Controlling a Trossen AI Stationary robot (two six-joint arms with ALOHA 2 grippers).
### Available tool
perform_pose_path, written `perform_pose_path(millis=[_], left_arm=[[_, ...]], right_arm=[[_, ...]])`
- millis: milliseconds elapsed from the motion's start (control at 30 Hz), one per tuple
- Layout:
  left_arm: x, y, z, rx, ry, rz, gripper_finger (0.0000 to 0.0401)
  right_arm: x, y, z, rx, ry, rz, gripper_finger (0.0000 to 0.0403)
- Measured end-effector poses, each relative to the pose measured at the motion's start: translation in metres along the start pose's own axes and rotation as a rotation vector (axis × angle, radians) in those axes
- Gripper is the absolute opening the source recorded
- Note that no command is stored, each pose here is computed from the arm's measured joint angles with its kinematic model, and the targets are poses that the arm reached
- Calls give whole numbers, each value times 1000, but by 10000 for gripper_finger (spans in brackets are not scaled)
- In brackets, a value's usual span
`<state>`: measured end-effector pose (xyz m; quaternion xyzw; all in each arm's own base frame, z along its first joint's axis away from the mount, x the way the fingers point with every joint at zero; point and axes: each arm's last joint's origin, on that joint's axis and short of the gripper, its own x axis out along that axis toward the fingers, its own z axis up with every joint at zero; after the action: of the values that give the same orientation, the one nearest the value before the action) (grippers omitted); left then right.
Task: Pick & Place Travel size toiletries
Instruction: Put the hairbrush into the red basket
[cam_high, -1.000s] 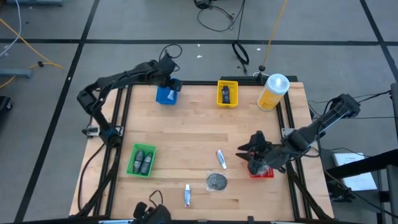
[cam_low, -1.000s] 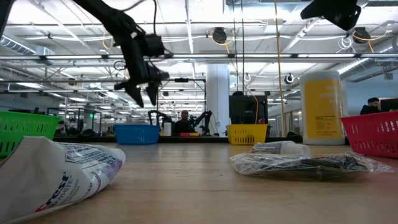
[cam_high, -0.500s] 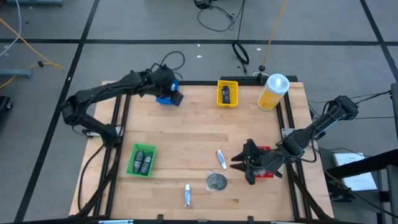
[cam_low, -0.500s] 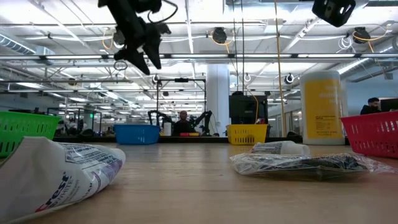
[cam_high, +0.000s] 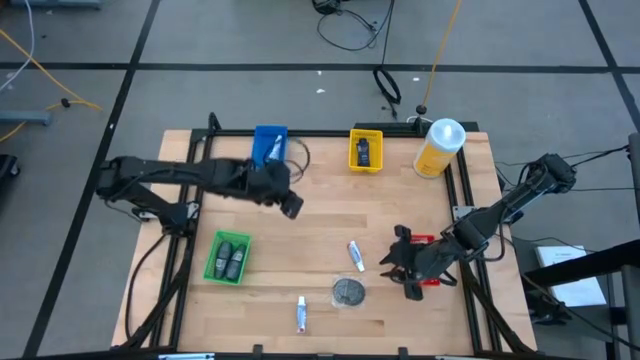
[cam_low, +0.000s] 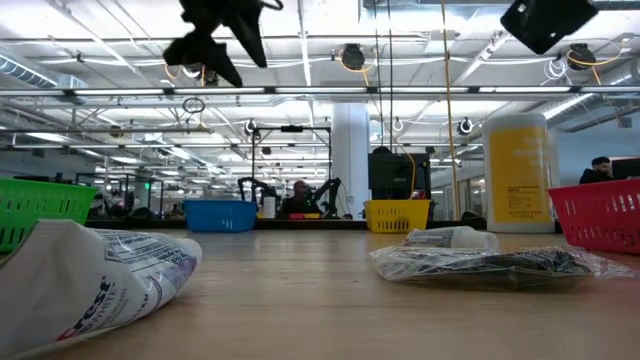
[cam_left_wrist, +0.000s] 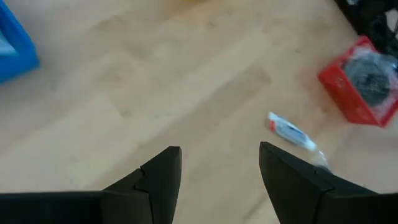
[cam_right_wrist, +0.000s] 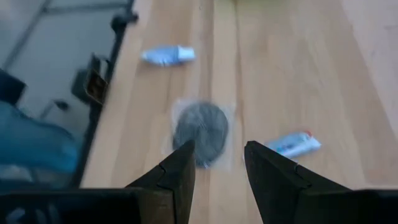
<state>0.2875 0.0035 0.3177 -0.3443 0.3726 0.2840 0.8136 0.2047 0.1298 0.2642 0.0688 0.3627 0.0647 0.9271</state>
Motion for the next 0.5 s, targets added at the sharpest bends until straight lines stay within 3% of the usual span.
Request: perform_pose_path(millis=[300, 500], left_arm=[[-16, -28, -60, -100, 53, 1, 214], [-20, -42, -98, -125, 92, -10, 214]], right_arm=[[13, 3, -12, -186, 147, 56, 130], [41, 10, -19, -353, 201, 89, 130]])
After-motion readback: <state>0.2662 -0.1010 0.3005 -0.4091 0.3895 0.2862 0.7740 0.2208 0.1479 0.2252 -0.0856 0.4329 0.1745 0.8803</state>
